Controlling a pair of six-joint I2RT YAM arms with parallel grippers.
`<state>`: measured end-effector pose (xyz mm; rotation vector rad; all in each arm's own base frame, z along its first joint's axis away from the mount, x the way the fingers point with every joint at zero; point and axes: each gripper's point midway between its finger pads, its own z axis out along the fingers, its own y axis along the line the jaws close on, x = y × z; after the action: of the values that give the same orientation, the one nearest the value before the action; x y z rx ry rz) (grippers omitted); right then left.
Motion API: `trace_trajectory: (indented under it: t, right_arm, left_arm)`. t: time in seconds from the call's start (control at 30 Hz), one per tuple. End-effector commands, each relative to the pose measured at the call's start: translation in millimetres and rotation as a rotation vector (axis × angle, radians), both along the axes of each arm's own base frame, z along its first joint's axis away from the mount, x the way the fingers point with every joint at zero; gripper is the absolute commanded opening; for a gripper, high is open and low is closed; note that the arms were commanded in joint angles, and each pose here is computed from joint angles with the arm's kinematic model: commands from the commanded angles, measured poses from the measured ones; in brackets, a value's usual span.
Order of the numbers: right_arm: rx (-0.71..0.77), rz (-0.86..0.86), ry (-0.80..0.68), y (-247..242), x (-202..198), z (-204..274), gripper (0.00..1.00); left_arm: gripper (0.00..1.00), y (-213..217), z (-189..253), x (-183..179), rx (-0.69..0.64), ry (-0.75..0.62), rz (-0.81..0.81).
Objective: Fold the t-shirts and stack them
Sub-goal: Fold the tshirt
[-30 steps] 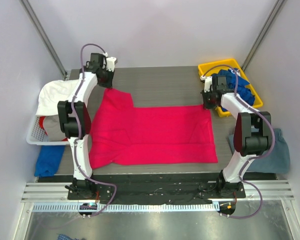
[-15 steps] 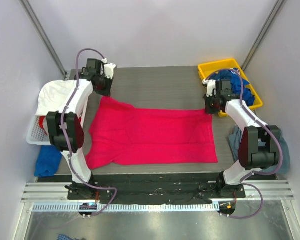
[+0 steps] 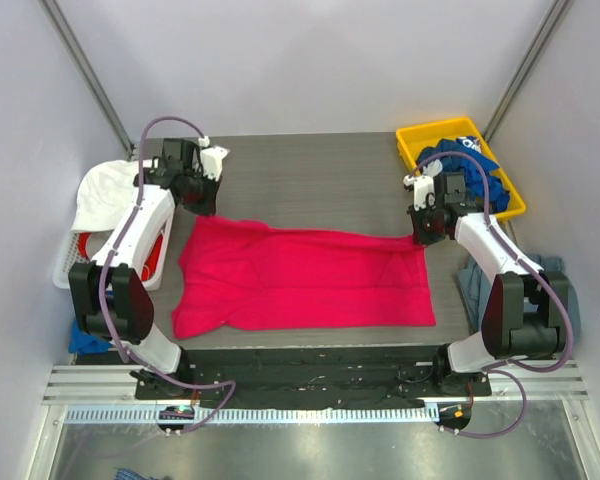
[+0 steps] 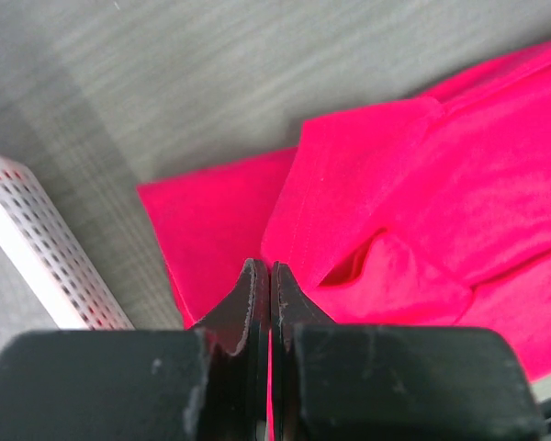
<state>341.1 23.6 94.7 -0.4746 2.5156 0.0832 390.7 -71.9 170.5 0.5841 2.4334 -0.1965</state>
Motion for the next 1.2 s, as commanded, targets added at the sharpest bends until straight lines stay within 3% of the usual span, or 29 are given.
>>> trace_trajectory:
  t: [0.0,0.33,0.73,1.17]
  right_arm:
    - [-0.022,0.054,0.01,-1.4,-14.2,-2.2,0.01]
    - [-0.057,0.104,0.065,-5.1,-40.1,-19.3,0.01]
    - [-0.081,0.11,0.052,-9.0,-50.0,-7.8,0.01]
    - [-0.091,0.134,0.116,-10.6,-71.7,-27.3,0.01]
  left_arm:
    - [0.0,-2.2,-0.1,-25.4,0.002,0.014,-0.039]
    - [0.0,0.8,-16.1,-56.4,0.02,0.073,-0.057]
    - [0.0,10.6,-3.6,-75.1,0.057,0.039,-0.054]
    - [0.0,18.3,-16.0,-95.3,0.088,0.054,-0.055]
